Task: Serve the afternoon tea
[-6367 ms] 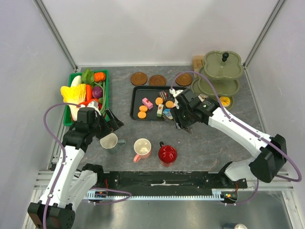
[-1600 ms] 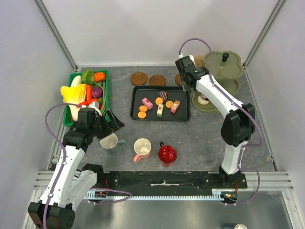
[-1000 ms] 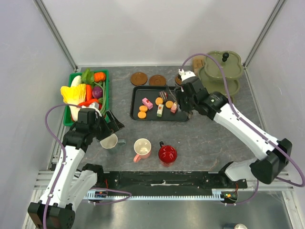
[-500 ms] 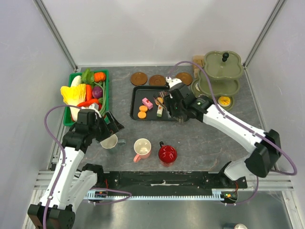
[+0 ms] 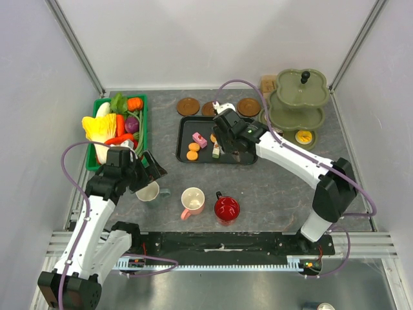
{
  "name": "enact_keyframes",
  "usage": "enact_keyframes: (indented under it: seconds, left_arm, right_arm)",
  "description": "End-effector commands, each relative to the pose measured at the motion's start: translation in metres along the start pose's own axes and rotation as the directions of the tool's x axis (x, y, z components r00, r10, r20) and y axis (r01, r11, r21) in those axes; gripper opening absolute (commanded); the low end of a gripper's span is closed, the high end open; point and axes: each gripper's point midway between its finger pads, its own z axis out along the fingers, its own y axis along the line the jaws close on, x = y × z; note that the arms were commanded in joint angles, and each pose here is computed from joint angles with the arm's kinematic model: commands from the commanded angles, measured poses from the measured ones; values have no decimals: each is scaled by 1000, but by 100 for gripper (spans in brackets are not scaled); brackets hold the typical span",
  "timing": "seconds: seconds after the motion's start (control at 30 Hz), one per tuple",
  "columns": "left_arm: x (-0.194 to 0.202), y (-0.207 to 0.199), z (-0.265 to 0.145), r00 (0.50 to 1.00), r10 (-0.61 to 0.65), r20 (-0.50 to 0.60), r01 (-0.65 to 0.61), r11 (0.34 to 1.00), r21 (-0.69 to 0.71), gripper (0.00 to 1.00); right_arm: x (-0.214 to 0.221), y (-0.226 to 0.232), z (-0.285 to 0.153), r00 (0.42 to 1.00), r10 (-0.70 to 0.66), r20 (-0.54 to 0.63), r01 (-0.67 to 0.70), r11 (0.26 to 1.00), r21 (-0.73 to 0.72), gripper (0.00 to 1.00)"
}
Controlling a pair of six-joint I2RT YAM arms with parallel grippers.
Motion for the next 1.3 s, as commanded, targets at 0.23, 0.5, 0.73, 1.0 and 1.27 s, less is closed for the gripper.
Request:
enact_keyframes:
  seconds: [0.23, 0.5, 0.73, 1.0, 1.27]
  left_arm:
    - [-14, -6, -7, 998, 25, 55, -26, 1000, 15, 99]
    - [-14, -7, -7, 998, 29, 56, -30, 999, 21, 99]
    - [-14, -7, -8, 998, 26, 65, -27, 999, 25, 99]
    - [-14, -7, -9, 997, 29, 66, -31, 999, 28, 99]
    - [-13, -8, -9, 997, 29, 65, -31, 999, 31, 99]
  right_arm:
    - [-13, 11, 12, 998, -64, -20, 65, 998, 28, 56]
    - [-12, 20, 28, 991, -120, -67, 123, 991, 51, 57]
    - [-8, 19, 33, 975, -190, -117, 204, 972, 115, 57]
    - [-12, 19, 37, 967, -216, -139, 236, 959, 154, 56]
    - [-9, 24, 43, 951, -255, -175, 285, 943, 171, 56]
